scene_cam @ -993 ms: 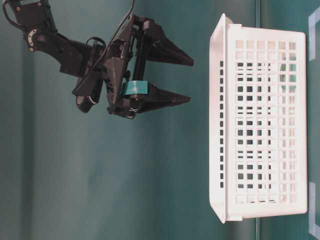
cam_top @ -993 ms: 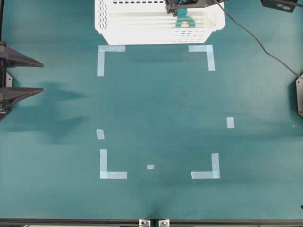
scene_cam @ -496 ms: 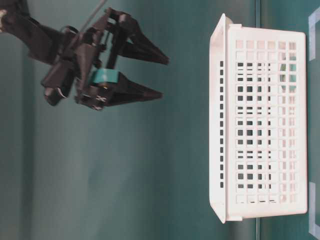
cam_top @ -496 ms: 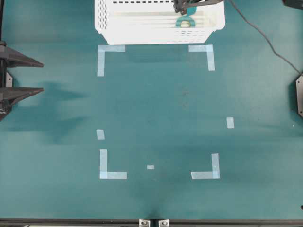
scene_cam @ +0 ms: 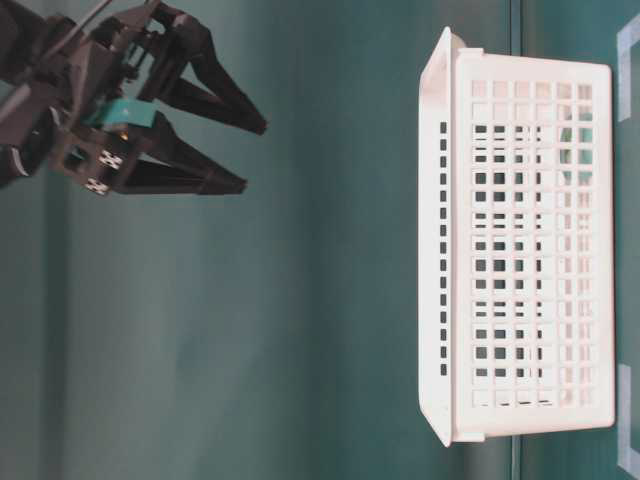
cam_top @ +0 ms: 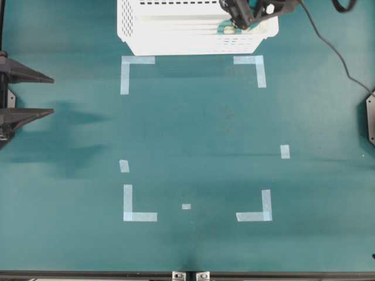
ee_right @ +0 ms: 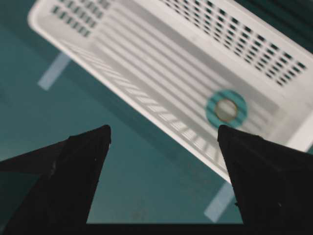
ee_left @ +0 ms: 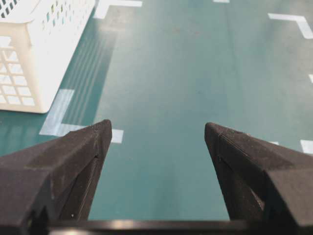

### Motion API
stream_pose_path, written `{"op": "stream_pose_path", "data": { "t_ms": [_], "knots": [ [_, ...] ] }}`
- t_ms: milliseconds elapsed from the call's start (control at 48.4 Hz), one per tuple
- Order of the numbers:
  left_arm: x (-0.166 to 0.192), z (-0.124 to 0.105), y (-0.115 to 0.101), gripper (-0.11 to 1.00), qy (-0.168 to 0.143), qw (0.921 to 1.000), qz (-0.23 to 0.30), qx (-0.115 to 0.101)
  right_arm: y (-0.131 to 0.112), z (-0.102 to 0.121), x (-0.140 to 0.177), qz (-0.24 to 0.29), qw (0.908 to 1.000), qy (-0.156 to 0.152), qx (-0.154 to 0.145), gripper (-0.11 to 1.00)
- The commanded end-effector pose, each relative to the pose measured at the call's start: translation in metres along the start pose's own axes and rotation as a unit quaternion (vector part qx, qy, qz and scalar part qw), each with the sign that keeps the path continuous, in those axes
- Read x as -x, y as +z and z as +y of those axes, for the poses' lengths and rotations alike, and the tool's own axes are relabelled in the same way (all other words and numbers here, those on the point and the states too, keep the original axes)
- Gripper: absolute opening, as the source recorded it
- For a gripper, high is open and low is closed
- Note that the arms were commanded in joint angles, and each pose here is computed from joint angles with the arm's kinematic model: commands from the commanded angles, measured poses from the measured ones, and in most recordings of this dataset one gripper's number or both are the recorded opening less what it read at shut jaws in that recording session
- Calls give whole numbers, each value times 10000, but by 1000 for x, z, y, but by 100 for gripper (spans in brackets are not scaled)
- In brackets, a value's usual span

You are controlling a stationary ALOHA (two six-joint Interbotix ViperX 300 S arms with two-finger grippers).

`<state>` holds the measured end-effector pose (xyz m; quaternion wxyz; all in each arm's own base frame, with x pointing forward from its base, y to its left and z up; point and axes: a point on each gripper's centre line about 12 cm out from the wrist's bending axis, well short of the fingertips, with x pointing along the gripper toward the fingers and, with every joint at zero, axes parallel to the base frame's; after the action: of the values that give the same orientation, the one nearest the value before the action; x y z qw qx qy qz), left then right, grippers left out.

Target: Put the tape into the white basket.

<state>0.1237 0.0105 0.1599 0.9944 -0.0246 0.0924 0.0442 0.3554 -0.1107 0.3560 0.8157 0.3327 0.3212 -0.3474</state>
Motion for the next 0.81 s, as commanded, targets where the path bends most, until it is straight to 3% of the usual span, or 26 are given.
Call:
{"op": "stream_pose_path", "data": {
  "t_ms": [0, 145, 248, 372, 476, 641, 786],
  "knots": [
    [0, 0, 5, 32, 22, 10000, -55, -19, 7, 0, 21, -366, 9989, 288, 66, 95],
    [0, 0, 5, 32, 22, 10000, -55, -11, 0, -4, 35, -763, 9944, 664, 306, 95],
    [0, 0, 5, 32, 22, 10000, -47, -11, -9, -8, 41, -1091, 9868, 1129, 410, 95],
    [0, 0, 5, 32, 22, 10000, -62, -11, -22, -10, 46, -1584, 9666, 1958, 479, 95],
    [0, 0, 5, 32, 22, 10000, -62, -11, -36, -15, 47, -1834, 9507, 2447, 521, 95],
    [0, 0, 5, 32, 22, 10000, -55, -11, -60, -26, 37, -1872, 9411, 2736, 661, 95],
    [0, 0, 5, 32, 22, 10000, -55, -11, -77, -30, 41, -2060, 9259, 2963, 1113, 94]
  ]
}}
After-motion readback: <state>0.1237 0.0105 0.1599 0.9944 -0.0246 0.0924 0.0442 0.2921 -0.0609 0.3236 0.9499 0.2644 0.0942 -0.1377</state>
